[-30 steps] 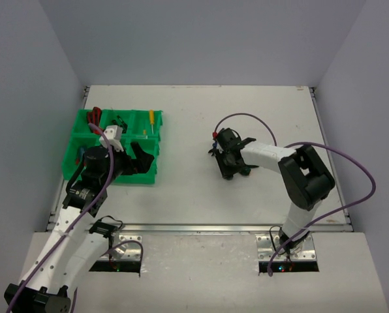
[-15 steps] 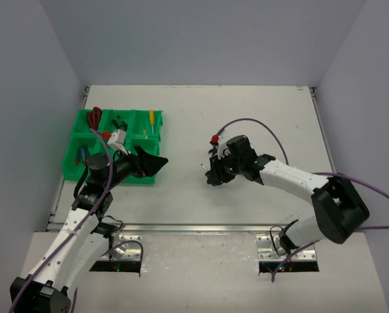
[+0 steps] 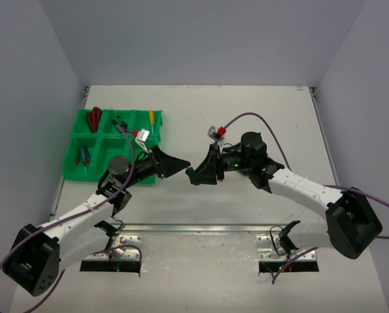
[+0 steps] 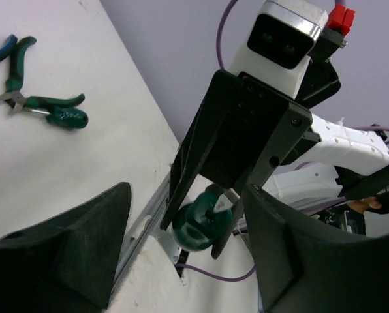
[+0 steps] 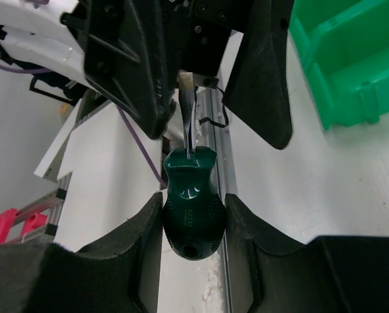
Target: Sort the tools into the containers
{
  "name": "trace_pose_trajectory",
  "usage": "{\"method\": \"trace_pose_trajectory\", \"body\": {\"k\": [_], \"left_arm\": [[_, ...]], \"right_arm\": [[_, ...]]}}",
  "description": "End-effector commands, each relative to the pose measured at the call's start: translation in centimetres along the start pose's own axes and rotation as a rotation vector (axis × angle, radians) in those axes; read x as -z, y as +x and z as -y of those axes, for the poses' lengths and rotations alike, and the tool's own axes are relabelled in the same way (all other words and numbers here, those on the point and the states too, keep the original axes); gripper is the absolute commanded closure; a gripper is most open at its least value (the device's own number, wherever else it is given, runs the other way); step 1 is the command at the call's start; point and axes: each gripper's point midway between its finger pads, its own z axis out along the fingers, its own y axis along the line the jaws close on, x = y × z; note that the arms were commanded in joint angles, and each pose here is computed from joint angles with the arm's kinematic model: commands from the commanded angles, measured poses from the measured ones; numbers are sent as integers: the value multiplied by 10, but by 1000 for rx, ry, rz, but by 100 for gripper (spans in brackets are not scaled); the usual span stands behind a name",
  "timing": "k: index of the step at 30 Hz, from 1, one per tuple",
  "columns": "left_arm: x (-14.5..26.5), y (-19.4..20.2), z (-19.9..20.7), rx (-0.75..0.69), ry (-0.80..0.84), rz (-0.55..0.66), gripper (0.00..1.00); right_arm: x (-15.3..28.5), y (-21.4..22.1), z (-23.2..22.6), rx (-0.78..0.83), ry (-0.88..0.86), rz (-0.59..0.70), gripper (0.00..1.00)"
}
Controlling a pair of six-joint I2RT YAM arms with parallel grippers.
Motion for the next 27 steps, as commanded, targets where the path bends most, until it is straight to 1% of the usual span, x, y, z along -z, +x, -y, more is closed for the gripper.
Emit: {"method": "trace_pose_trajectory", "body": {"k": [1,2,3,4,5,7,9,10,11,12,13,14,15,17,18,19,20,21,23,24,26,27], "left_arm": [[-14,-18,36,-81,112,65,64],[-15,-17,36,-81,112,60,74],[-16,-16,36,-83,112,58,82],[-18,-17,37,-93,115,56,95],[-19,-16,39,-111,121,53,100],[-21,-15,46,-148,140,49,100],[-23,-15,50,-167,142,46,100],[-24,-18,50,-182,130,55,100],[-26,-21,49,-197,114,64,100],[-28,-25,41,-204,58,75,100],[-27,-28,13,-196,-103,68,100],[-25,-51,-3,-236,-249,148,100],[-16,-74,-19,-273,-400,227,100],[20,-91,-63,-304,-715,280,100],[39,-107,-73,-319,-831,342,100],[61,-127,-81,-336,-943,416,100],[93,-152,-88,-361,-1079,515,100],[119,-171,-92,-387,-1177,596,100],[147,-187,-99,-411,-1285,675,100],[171,-197,-108,-430,-1391,725,100],[196,-206,-123,-448,-1522,754,100],[208,-211,-128,-434,-1564,784,100]], "right_arm": [[-1,-22,-25,79,-101,41,100],[-1,-22,-24,78,-100,41,100],[-1,-23,-25,78,-100,41,100],[-2,-23,-25,79,-103,39,100],[-2,-23,-24,74,-101,37,100],[-3,-23,-21,67,-88,37,100],[-5,-24,-16,54,-65,43,91],[-5,-24,-13,46,-53,41,83],[-5,-24,-11,39,-42,40,70],[-6,-25,-10,34,-29,38,29],[-6,-25,-2,15,19,35,8],[-3,-20,14,-18,117,21,1],[2,-16,31,-42,231,6,1],[19,-20,64,-56,470,1,1],[37,-19,88,-63,649,11,1],[51,-11,99,-80,754,-6,1],[67,-2,108,-95,848,-21,1],[73,0,105,-89,861,-17,1],[78,10,102,-92,863,-21,1],[81,12,99,-95,862,-11,1],[84,14,95,-95,861,0,1],[86,15,94,-91,864,5,1]]}}
